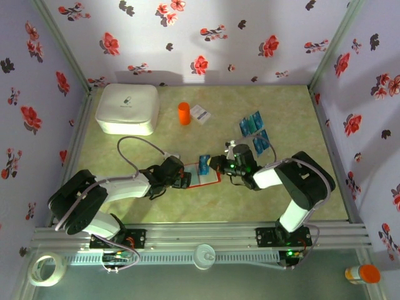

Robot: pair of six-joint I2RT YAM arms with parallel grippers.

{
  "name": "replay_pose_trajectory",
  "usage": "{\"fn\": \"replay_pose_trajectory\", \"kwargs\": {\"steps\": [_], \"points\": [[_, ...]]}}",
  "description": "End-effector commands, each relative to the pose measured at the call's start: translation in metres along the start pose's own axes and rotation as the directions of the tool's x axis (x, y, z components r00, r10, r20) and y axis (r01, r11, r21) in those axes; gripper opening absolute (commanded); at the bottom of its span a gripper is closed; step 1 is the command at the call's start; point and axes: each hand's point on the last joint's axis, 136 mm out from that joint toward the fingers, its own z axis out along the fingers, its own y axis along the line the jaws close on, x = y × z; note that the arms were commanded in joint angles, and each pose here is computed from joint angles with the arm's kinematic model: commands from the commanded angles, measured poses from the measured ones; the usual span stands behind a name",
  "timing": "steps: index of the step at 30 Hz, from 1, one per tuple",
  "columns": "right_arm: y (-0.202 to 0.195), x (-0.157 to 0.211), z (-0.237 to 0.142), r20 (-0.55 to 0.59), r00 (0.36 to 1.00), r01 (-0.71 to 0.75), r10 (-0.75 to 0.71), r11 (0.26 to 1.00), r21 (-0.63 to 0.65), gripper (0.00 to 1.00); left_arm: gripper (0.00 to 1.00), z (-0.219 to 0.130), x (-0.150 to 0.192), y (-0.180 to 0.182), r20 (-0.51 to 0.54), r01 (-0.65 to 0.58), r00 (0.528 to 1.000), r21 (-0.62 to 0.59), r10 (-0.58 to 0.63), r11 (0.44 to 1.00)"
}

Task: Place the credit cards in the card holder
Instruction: Insert the credit card into the card slot.

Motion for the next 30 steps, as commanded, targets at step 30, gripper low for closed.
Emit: {"fn": "replay_pose_trajectory", "kwargs": {"steps": [30], "points": [[-0.008, 0.031, 0.004, -0.134, 0.991, -0.022, 0.017, 0.999, -0.039, 0.0, 0.99, 0.009, 0.039, 0.027, -0.131, -0.015, 0.991, -0.11, 0.001, 0.994]]}}
